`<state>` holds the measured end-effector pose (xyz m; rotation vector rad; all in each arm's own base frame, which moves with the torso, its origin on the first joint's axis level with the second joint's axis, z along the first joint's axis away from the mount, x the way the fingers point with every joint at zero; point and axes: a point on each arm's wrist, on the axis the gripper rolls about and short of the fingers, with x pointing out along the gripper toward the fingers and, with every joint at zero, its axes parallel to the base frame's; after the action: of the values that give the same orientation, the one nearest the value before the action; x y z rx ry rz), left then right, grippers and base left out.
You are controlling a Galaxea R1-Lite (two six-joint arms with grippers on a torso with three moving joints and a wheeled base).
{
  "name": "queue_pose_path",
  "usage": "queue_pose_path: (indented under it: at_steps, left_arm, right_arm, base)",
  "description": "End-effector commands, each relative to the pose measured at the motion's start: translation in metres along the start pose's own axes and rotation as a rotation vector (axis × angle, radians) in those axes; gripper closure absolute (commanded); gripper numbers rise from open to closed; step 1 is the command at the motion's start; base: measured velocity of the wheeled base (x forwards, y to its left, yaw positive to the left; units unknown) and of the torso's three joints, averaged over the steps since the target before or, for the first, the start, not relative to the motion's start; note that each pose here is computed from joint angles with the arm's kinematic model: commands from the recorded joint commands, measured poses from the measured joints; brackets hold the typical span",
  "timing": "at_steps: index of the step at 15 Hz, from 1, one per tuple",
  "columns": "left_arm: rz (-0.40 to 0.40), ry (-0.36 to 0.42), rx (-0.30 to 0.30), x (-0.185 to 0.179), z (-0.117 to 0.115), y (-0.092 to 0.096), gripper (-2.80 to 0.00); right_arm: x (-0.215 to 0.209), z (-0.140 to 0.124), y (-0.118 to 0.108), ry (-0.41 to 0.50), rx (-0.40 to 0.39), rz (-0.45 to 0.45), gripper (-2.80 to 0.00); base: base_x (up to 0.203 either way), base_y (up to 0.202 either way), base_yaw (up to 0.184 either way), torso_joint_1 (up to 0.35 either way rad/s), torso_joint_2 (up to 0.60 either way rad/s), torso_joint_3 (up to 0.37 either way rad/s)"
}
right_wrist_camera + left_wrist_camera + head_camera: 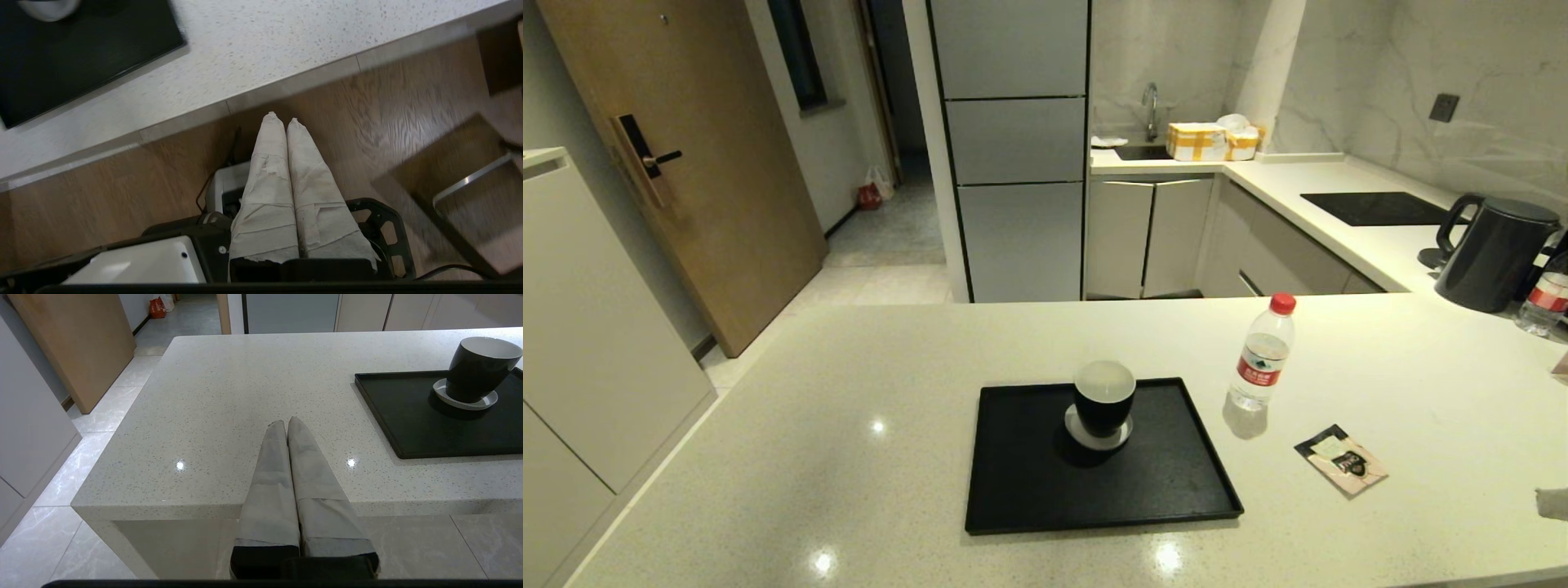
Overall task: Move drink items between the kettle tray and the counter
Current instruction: Return the tea bag to its original position
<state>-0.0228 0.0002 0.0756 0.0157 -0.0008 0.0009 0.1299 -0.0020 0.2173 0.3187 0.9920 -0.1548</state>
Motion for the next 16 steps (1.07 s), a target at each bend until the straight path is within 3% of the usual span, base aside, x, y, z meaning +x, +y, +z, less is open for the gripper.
queue_pose_path:
  at_steps: [1,4,5,10,16]
  left_arm:
    - [0.001,-0.001,0.0,0.0,0.0,0.0,0.0]
    - [0.001,-0.001,0.0,0.0,0.0,0.0,0.0]
    - [0.001,-0.001,0.0,0.0,0.0,0.0,0.0]
    - [0.001,-0.001,0.0,0.0,0.0,0.0,0.0]
    - [0.001,-0.001,0.0,0.0,0.0,0.0,0.0]
  right_arm:
    - [0.051,0.026,0.004,0.146,0.014,-0.058,0.0]
    - [0.106,0.051,0.004,0.176,0.009,-0.076,0.0]
    - [0.123,0.059,0.004,0.169,0.01,-0.076,-2.8]
    - [0.197,0.085,-0.005,0.193,0.054,-0.105,-2.8]
    - [0.244,0.1,-0.021,0.227,0.131,-0.16,-2.8]
  base:
    - [0.0,0.0,0.0,0.0,0.0,0.0]
    - [0.0,0.0,0.0,0.0,0.0,0.0]
    - [0.0,0.0,0.0,0.0,0.0,0.0]
    - [0.0,0.0,0.0,0.0,0.0,0.0]
    - [0.0,0.0,0.0,0.0,0.0,0.0]
